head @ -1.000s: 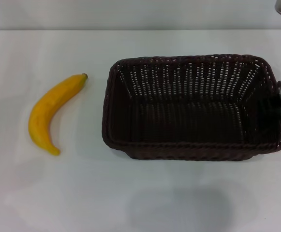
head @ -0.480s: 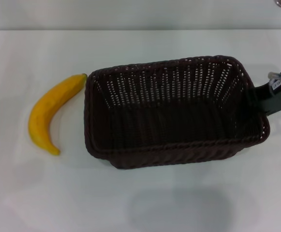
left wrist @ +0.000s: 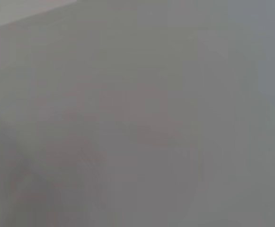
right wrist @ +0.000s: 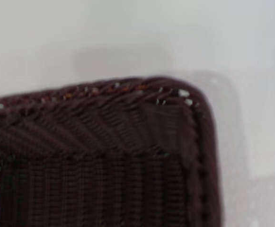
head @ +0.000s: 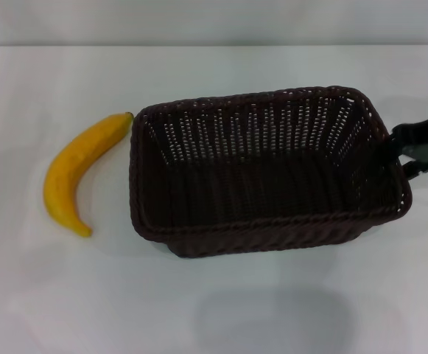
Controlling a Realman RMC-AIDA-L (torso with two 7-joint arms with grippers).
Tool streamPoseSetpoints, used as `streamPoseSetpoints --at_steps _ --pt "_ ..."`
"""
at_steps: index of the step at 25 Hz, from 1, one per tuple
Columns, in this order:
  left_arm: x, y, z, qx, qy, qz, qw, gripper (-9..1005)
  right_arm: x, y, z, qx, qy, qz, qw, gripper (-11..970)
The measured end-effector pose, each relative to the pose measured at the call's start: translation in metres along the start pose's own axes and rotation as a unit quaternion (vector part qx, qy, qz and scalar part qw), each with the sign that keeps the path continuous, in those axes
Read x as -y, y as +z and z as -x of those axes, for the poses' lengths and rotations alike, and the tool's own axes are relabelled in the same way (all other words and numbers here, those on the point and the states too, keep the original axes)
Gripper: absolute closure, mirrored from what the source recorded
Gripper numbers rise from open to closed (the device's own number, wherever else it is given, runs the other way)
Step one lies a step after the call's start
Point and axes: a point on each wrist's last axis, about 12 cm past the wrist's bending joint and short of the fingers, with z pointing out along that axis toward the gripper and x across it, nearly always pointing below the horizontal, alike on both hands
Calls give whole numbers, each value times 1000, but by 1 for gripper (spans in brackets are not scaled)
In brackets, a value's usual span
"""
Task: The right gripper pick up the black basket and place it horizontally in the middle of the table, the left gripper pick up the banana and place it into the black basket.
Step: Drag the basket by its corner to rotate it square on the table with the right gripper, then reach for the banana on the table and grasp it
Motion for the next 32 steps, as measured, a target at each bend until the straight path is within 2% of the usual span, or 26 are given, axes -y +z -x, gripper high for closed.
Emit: streamPoseSetpoints --at_steps 5,7,10,11,12,13,15,18,20,22,25,28,32 --pt "-1 10 -6 -30 1 4 1000 134 21 -28 -3 74 -6 34 997 270" --pt "-1 15 -10 -53 -3 -7 999 134 32 -39 -3 116 -23 49 992 270" --pt "7 26 -17 -108 -33 -60 992 134 54 -48 -3 181 -60 53 980 270" --pt "10 29 -18 -124 -44 -80 988 134 62 -49 -3 201 -72 52 976 270" --pt "13 32 -20 -139 -54 -96 984 134 79 -47 -3 242 -101 55 964 270" --pt "16 36 -20 -154 -62 -113 980 134 79 -47 -3 242 -101 55 964 270" --pt "20 41 -20 -181 -73 -138 971 134 94 -43 -4 291 -129 71 945 271" --pt "25 53 -14 -244 -95 -185 947 134 115 -36 -7 357 -149 92 917 271" --pt "26 57 -9 -280 -115 -204 931 134 133 -30 -14 412 -168 93 891 271" --pt "28 63 -2 -319 -140 -219 912 134 149 -22 -24 464 -180 82 864 271" --pt "35 72 7 -376 -155 -237 882 134 166 -9 -39 531 -185 53 825 271" --pt "47 80 14 -446 -163 -246 845 134 173 5 -50 573 -197 19 795 271" --pt "65 93 23 -548 -163 -257 779 134 177 22 -61 626 -202 -35 752 272"
